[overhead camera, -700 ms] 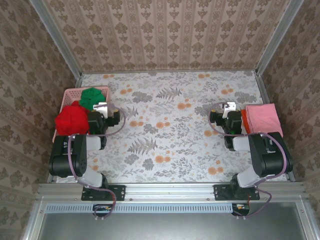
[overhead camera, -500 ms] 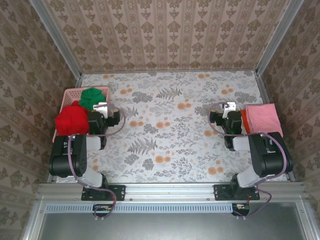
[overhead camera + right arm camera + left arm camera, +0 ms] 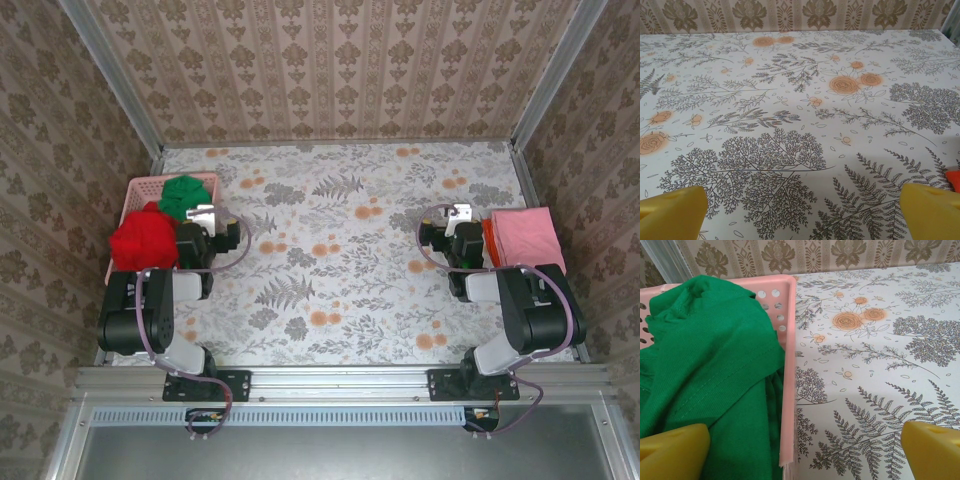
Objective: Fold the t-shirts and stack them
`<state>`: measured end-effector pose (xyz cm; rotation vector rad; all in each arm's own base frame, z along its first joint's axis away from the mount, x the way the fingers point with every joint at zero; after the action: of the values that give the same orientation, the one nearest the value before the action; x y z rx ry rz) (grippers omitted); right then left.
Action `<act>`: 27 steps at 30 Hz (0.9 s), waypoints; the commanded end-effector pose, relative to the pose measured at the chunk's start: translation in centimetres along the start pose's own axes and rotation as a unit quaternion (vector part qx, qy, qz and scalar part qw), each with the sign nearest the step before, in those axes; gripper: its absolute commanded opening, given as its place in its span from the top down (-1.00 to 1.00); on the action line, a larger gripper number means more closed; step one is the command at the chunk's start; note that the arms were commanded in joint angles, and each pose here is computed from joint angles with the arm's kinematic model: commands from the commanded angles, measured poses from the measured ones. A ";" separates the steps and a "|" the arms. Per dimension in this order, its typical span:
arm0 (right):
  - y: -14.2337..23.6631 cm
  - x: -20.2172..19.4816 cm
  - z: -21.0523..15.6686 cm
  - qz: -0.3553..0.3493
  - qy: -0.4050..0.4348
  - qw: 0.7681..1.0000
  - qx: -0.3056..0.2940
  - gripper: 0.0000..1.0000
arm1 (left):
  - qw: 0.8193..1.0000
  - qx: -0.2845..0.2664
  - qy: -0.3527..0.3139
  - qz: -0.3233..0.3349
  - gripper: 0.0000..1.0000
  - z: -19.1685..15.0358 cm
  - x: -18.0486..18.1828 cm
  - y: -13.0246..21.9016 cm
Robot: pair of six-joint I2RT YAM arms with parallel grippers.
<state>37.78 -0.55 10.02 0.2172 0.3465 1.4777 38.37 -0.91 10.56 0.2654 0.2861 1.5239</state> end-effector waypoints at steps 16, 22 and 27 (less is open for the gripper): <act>6.2 2.0 8.9 0.080 0.041 0.995 -0.046 -1.00 | 0.998 -0.015 -0.054 0.011 -0.99 8.3 -3.7 8.0; 9.0 7.0 13.1 0.168 0.088 0.980 -0.062 -1.00 | 0.982 0.038 0.084 0.164 -1.00 10.5 2.0 12.9; 11.5 13.5 16.3 0.247 0.131 0.956 -0.089 -1.00 | 0.957 0.074 0.178 0.218 -1.00 10.0 6.1 14.7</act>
<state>34.44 11.95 27.26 -0.0171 0.3250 1.9341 30.71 3.65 28.24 0.1173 0.4260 1.8895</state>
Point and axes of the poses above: each hand's point on the last joint's axis, 136 mm out from that joint toward the fingers, its own y axis back along the fingers, its own x axis along the line the jaws close on, z = x × y, the point moved 2 cm from there along y, back along the fingers, and after that the axes turned 5 degrees about y, right-handed, at the moved point
